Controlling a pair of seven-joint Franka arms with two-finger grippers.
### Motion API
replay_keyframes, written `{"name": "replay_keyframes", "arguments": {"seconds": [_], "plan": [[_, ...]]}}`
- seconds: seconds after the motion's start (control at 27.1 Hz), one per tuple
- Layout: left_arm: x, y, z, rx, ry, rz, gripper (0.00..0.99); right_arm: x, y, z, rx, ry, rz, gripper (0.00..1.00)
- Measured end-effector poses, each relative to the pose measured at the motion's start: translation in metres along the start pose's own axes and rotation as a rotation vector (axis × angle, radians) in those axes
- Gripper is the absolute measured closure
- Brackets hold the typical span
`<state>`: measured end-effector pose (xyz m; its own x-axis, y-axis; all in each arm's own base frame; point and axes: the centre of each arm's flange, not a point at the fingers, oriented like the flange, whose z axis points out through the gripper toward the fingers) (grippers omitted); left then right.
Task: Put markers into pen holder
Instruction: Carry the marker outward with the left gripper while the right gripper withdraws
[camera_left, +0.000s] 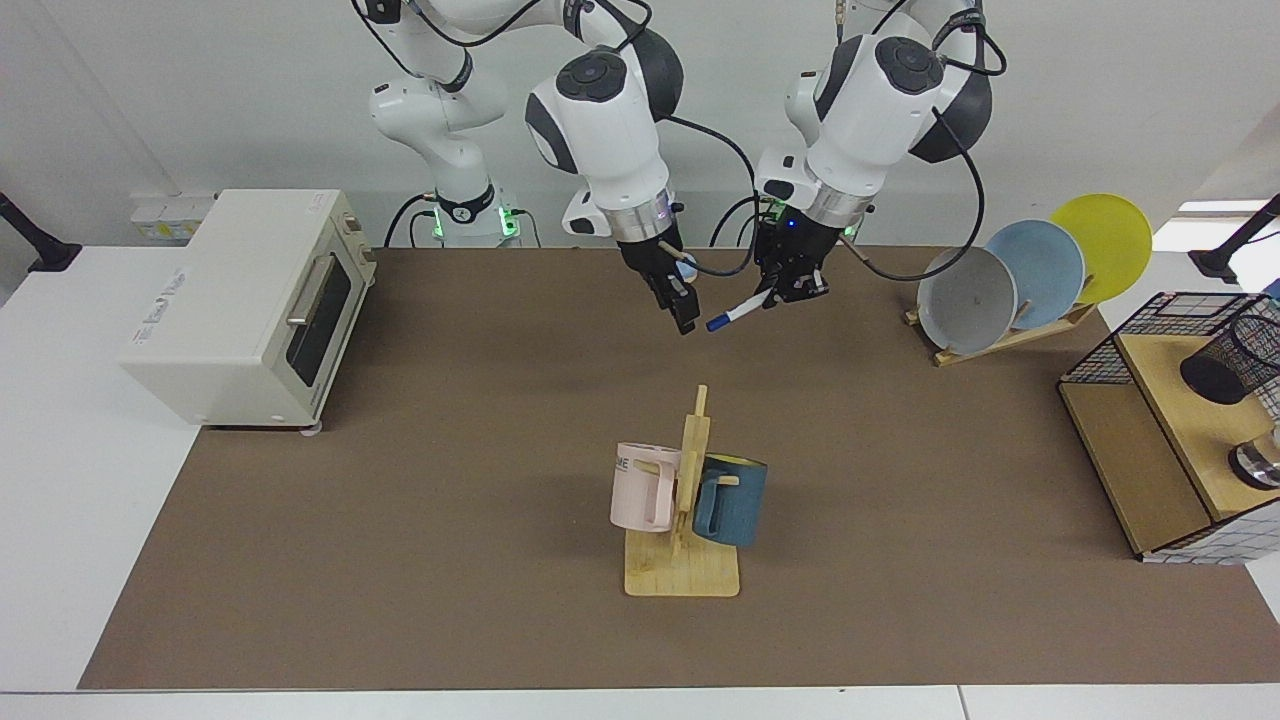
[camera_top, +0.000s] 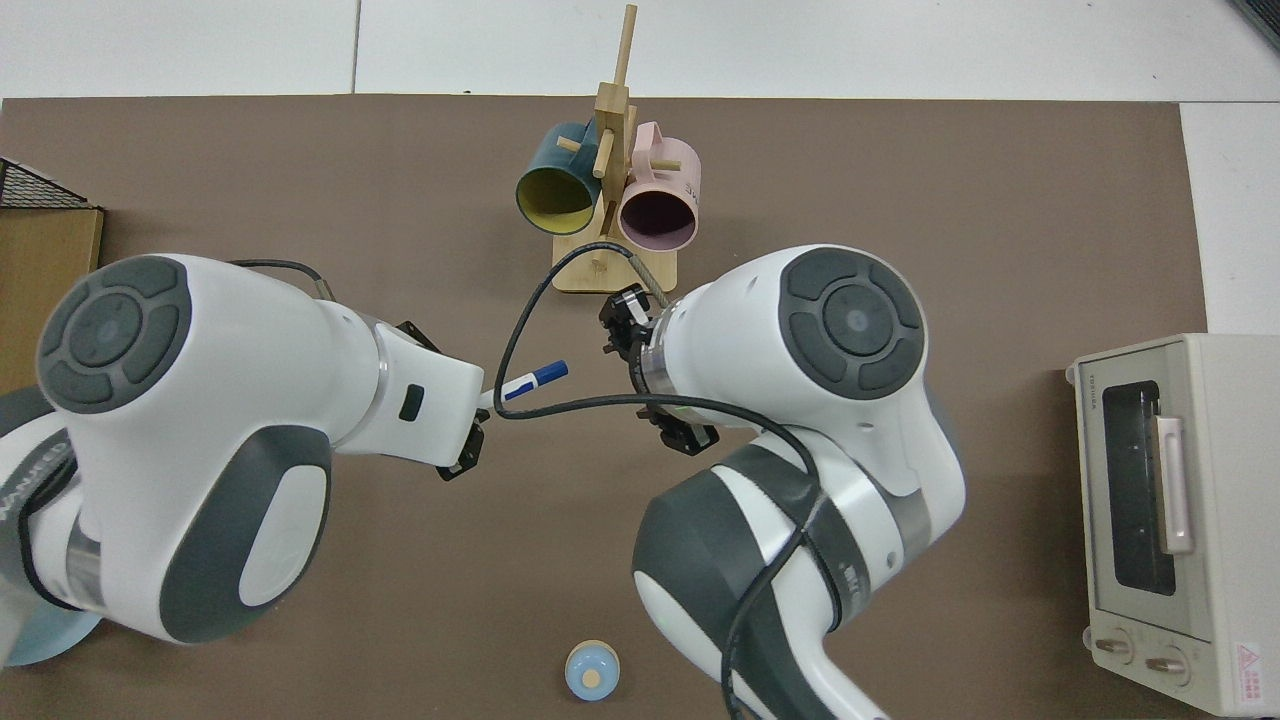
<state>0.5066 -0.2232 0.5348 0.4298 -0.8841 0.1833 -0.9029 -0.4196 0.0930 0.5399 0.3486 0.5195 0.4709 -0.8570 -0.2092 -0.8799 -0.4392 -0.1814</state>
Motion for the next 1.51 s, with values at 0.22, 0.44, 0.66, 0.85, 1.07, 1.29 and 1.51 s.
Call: {"name": "replay_keyframes", "arguments": {"seconds": [0.22,0.44,0.66,0.85,1.07,1.29,1.51], "plan": [[-0.032,-0.032,-0.005,0.075,-0.075,-0.035,0.833,0.048,0.006,-0.02,-0.03,0.017,-0.119,0.01],[-0.077,-0.071,-0.015,0.154,-0.157,-0.089,0.833,0.094,0.012,-0.04,-0.033,0.031,-0.28,0.0],[-0.122,-0.103,-0.027,0.25,-0.277,-0.111,0.833,0.126,0.022,-0.06,-0.06,0.063,-0.503,0.0],[-0.164,-0.129,-0.041,0.329,-0.406,-0.099,0.833,0.14,0.031,-0.073,-0.118,0.106,-0.713,0.0],[-0.2,-0.147,-0.066,0.391,-0.549,-0.034,0.833,0.154,0.04,-0.086,-0.175,0.138,-0.851,0.0],[-0.227,-0.159,-0.118,0.442,-0.638,0.077,0.833,0.171,0.049,-0.099,-0.218,0.131,-0.94,0.0],[-0.254,-0.165,-0.186,0.488,-0.716,0.189,0.833,0.181,0.058,-0.11,-0.275,0.114,-0.988,0.0]]}}
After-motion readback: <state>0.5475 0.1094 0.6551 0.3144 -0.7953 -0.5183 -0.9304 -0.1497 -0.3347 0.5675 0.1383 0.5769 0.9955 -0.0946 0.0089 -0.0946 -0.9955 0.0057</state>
